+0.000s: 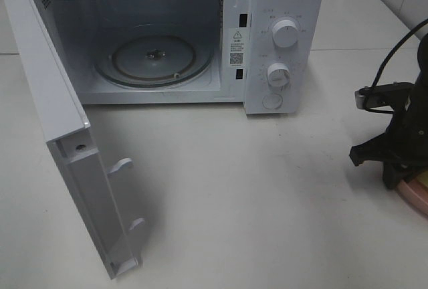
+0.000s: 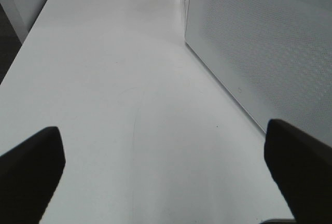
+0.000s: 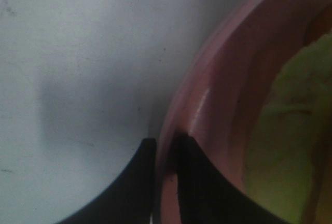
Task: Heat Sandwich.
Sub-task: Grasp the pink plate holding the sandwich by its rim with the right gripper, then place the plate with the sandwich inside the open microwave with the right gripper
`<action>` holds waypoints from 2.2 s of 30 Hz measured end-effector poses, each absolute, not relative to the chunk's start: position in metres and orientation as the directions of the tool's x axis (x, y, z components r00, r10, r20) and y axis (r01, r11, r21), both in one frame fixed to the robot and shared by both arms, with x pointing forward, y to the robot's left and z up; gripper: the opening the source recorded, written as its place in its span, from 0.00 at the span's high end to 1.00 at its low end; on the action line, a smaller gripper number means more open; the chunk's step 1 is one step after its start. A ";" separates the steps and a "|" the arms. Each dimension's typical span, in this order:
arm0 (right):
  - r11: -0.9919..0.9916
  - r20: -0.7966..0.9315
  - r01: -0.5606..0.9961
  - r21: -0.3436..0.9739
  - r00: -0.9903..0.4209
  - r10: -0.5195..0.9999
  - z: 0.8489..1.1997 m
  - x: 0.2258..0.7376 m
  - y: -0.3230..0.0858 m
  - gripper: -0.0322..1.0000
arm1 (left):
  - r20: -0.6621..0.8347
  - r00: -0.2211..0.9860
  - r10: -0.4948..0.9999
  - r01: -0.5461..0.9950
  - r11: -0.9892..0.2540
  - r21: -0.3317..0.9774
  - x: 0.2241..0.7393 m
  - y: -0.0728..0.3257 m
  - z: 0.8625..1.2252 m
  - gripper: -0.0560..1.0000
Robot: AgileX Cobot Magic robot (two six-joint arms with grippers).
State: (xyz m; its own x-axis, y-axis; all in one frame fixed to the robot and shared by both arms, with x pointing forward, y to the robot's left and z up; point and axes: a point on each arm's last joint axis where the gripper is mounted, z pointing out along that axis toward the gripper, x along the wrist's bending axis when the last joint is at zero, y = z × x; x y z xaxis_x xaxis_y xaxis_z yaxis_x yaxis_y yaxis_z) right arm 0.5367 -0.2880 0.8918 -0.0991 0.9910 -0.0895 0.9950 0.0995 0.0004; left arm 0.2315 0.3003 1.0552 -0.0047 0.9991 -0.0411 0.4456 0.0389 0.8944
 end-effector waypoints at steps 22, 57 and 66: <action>0.159 -0.190 0.986 -0.052 -0.166 0.968 0.893 0.531 -0.275 0.90 | -0.041 -0.005 0.999 0.446 0.039 0.894 0.231 0.300 1.055 0.01; 0.329 -0.360 0.926 -0.185 -0.375 0.854 0.940 0.487 -0.215 0.93 | -0.041 -0.005 0.999 0.446 0.039 0.894 0.231 0.300 1.055 0.01; 0.384 -0.362 0.905 -0.184 -0.426 0.829 0.948 0.462 -0.209 0.93 | -0.041 -0.005 0.999 0.446 0.039 0.894 0.231 0.300 1.055 0.01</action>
